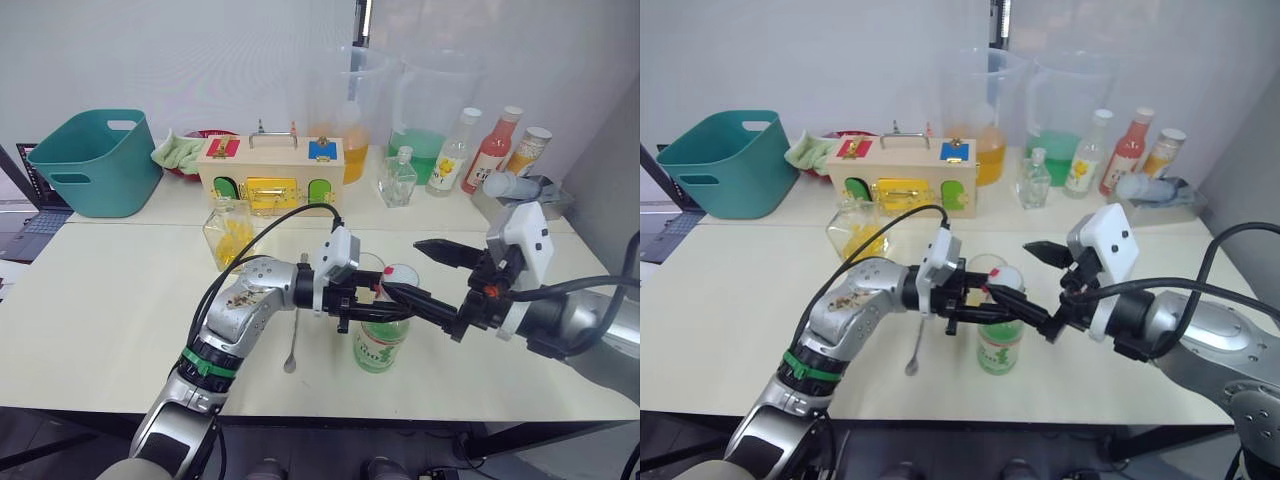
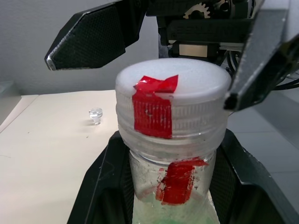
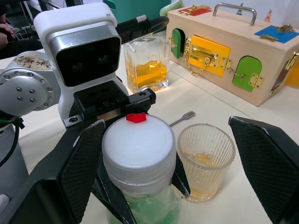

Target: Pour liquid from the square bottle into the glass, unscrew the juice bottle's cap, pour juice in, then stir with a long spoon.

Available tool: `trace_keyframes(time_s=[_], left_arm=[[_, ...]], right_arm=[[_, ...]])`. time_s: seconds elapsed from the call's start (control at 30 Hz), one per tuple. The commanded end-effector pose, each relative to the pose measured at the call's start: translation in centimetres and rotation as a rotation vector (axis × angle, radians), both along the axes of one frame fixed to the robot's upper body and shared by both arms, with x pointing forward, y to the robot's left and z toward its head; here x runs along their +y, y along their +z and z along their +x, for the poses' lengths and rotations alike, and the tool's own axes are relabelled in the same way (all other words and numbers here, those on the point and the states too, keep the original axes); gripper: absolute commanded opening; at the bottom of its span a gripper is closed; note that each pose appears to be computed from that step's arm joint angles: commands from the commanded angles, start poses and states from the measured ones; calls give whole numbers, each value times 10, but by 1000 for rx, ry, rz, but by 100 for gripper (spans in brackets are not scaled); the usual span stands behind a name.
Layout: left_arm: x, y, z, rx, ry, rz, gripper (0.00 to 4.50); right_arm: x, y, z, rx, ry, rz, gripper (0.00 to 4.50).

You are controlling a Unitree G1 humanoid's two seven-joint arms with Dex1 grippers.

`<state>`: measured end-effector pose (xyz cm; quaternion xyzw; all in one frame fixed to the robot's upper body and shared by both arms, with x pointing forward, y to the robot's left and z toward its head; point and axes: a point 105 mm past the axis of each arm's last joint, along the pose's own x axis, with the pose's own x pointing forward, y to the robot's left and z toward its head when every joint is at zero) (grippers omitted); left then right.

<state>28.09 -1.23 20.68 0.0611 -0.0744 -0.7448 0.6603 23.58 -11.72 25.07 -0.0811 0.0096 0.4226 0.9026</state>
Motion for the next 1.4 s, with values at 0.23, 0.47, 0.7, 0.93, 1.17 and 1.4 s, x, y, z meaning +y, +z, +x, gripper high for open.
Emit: trace_keyframes(time_s=[0.23, 0.47, 0.7, 0.93, 1.17, 1.4], left_arm=[[-3, 3, 0, -34, -6, 7, 153], [-3, 3, 0, -35, -4, 10, 153], [-3, 4, 1, -39, 0, 14, 153], [-1, 8, 1, -49, 12, 11, 153], [4, 9, 1, -64, 30, 22, 153], [9, 10, -2, -69, 44, 34, 153]], right_arm=[[11, 9, -8, -8, 34, 43, 450], [11, 7, -3, 4, -1, 55, 372], [16, 7, -9, 20, 48, 72, 168], [19, 0, -10, 42, 176, -2, 168], [7, -7, -1, 43, 395, -156, 168], [-10, -12, 19, 37, 639, -248, 168]])
